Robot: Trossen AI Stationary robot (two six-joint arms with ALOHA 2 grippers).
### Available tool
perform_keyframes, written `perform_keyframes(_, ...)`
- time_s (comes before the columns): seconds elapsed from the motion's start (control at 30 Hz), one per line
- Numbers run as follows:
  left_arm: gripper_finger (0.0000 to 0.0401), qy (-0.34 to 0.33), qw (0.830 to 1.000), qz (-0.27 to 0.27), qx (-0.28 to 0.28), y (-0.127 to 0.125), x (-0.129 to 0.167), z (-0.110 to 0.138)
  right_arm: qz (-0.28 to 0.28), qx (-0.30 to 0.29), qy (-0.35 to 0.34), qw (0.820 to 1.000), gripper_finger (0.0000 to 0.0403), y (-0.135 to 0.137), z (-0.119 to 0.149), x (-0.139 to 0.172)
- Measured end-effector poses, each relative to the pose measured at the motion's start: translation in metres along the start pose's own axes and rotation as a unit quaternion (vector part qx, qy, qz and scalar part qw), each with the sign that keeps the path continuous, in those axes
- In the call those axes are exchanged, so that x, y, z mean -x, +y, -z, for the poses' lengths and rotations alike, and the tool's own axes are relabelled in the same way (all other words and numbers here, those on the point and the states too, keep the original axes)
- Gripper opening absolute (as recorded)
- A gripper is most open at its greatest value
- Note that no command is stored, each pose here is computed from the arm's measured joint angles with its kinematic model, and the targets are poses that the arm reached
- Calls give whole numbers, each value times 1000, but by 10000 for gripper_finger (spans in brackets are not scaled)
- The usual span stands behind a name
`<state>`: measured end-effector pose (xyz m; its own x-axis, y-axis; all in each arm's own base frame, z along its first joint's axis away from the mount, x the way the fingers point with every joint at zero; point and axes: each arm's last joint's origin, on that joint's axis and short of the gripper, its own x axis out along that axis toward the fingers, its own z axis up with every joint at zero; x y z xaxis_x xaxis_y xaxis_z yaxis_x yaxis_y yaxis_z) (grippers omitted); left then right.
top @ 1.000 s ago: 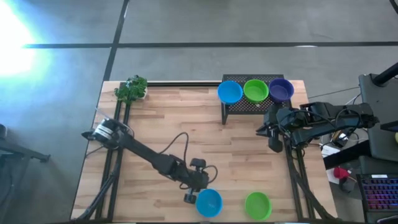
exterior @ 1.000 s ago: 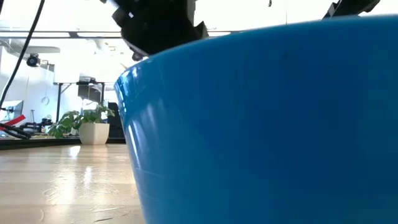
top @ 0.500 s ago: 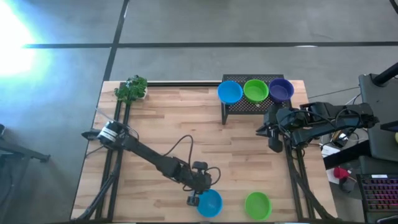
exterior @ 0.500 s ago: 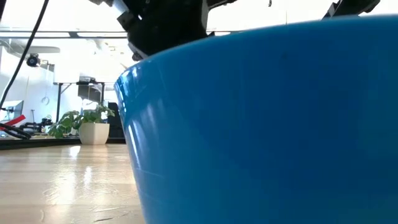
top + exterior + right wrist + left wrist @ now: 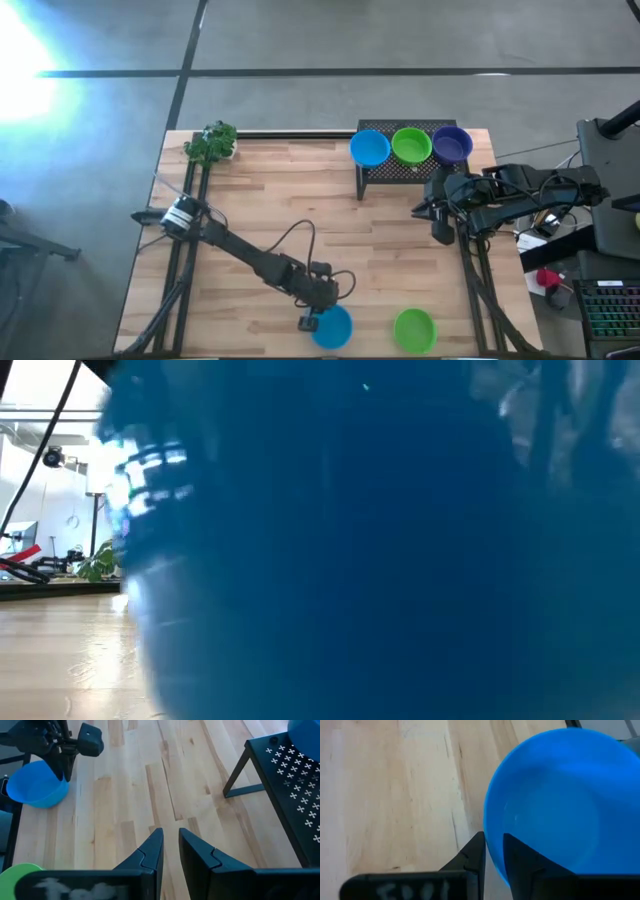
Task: Pick & Place Mini bowls
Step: Stack the blue bowl on the stacked blue bowls on the shelf
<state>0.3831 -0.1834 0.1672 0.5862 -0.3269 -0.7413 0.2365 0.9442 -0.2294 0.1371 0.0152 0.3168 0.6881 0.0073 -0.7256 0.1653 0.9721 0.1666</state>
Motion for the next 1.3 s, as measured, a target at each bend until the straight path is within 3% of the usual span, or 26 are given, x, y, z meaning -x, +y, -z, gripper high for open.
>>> perform_keyframes(0.13, 53, 4, 1000, -1, 2, 0, -1, 1, 0, 0, 0, 1000, 56, 0, 0, 0)
perform_keyframes(0.3, 8, 0, 1000, -1, 14, 2, -1, 0, 0, 0, 0, 1000, 56, 0, 0, 0)
perform_keyframes(0.5, 2, -13, 1000, -6, 14, 8, 14, -9, 0, 0, 0, 1000, 56, 0, 0, 0)
perform_keyframes(0.67, 2, -52, 998, -29, 11, 24, 51, -31, 1, 4, 0, 1000, 56, 0, 0, 0)
perform_keyframes(0.87, 1, -106, 990, -71, 56, 70, 108, -53, 1, 18, -1, 1000, 56, 0, 0, 0)
perform_keyframes(1.3, 0, -241, 942, -195, 127, 166, 236, -84, 12, 20, -5, 1000, 56, -1, -1, 0)
